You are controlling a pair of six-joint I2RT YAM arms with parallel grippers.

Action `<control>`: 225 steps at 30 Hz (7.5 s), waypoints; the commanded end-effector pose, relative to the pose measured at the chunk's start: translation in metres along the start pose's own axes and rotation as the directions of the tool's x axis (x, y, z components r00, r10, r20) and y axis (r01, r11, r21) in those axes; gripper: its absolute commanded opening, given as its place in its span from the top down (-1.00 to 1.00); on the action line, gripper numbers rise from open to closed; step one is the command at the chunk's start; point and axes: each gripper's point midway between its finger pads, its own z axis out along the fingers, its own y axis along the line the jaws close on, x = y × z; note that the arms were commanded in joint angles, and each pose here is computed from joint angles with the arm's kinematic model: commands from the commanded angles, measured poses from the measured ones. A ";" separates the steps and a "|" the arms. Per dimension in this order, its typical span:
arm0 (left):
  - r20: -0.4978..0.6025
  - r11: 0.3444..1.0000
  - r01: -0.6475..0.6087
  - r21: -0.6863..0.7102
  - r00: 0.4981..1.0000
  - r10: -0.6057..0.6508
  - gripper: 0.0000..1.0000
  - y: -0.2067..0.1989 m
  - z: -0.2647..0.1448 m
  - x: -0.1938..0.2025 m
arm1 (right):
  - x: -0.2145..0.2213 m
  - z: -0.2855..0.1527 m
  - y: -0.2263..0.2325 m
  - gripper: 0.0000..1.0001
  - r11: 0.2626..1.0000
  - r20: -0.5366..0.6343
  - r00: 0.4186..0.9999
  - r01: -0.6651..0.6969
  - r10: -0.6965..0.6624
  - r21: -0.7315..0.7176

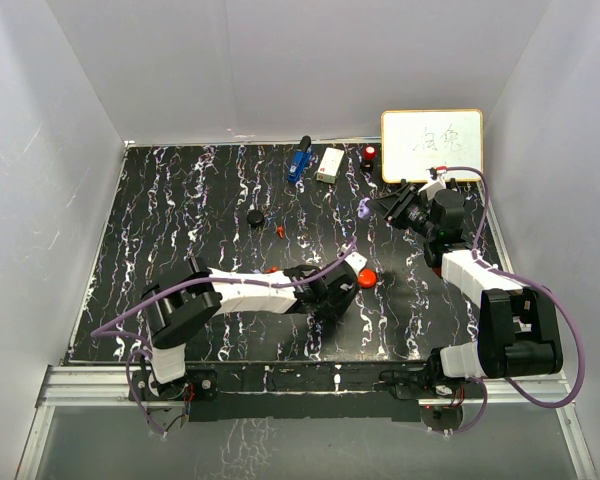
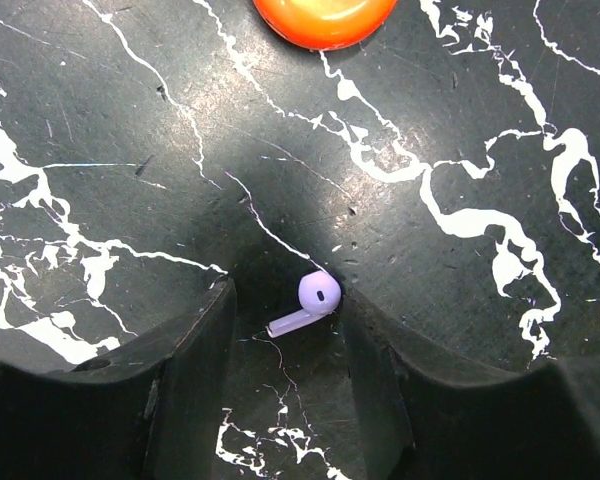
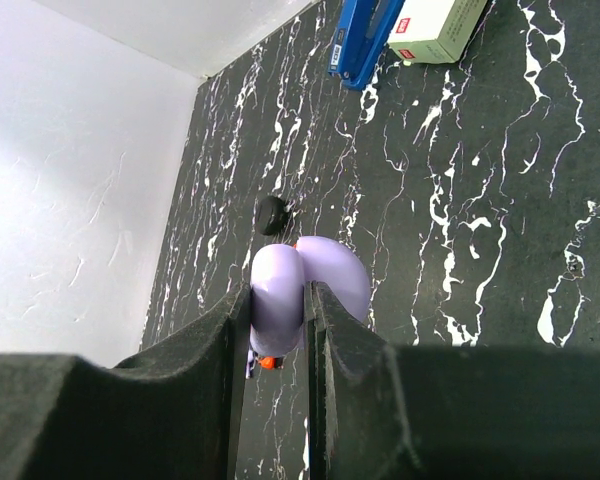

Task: Insert the wireless bluetooth earbuds into the charging case
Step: Pick up the earbud from the center of the board, then place the earbud in the charging case.

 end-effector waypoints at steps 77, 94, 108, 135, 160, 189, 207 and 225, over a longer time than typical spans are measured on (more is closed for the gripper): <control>0.373 0.443 0.091 0.892 0.407 -0.834 1.00 0.123 -0.163 -0.226 | 0.021 0.002 0.041 1.00 0.895 -0.066 0.972 -0.233 0.226 -0.380; 0.322 0.378 0.077 0.923 0.387 -0.864 1.00 0.118 -0.153 -0.217 | 0.044 0.018 0.060 1.00 0.801 -0.137 0.934 -0.354 0.330 -0.482; 0.299 0.353 0.066 0.933 0.402 -0.866 1.00 0.105 -0.143 -0.214 | 0.045 0.026 0.059 1.00 0.799 -0.144 0.918 -0.393 0.369 -0.455; 0.325 0.376 0.053 0.925 0.404 -0.855 1.00 0.105 -0.136 -0.220 | 0.047 0.022 0.068 1.00 0.777 -0.169 0.912 -0.408 0.374 -0.480; 0.354 0.395 0.030 0.918 0.386 -0.852 1.00 0.107 -0.141 -0.219 | 0.045 0.020 0.071 1.00 0.763 -0.175 0.908 -0.415 0.380 -0.495; 0.394 0.425 -0.003 0.905 0.382 -0.836 1.00 0.107 -0.153 -0.223 | 0.046 0.018 0.071 1.00 0.754 -0.182 0.904 -0.423 0.387 -0.503; 0.391 0.426 0.009 0.905 0.380 -0.838 1.00 0.111 -0.151 -0.217 | 0.043 0.016 0.075 1.00 0.747 -0.181 0.905 -0.420 0.384 -0.515; 0.379 0.417 0.010 0.909 0.398 -0.835 1.00 0.111 -0.147 -0.213 | 0.041 0.016 0.079 1.00 0.736 -0.190 0.901 -0.428 0.389 -0.525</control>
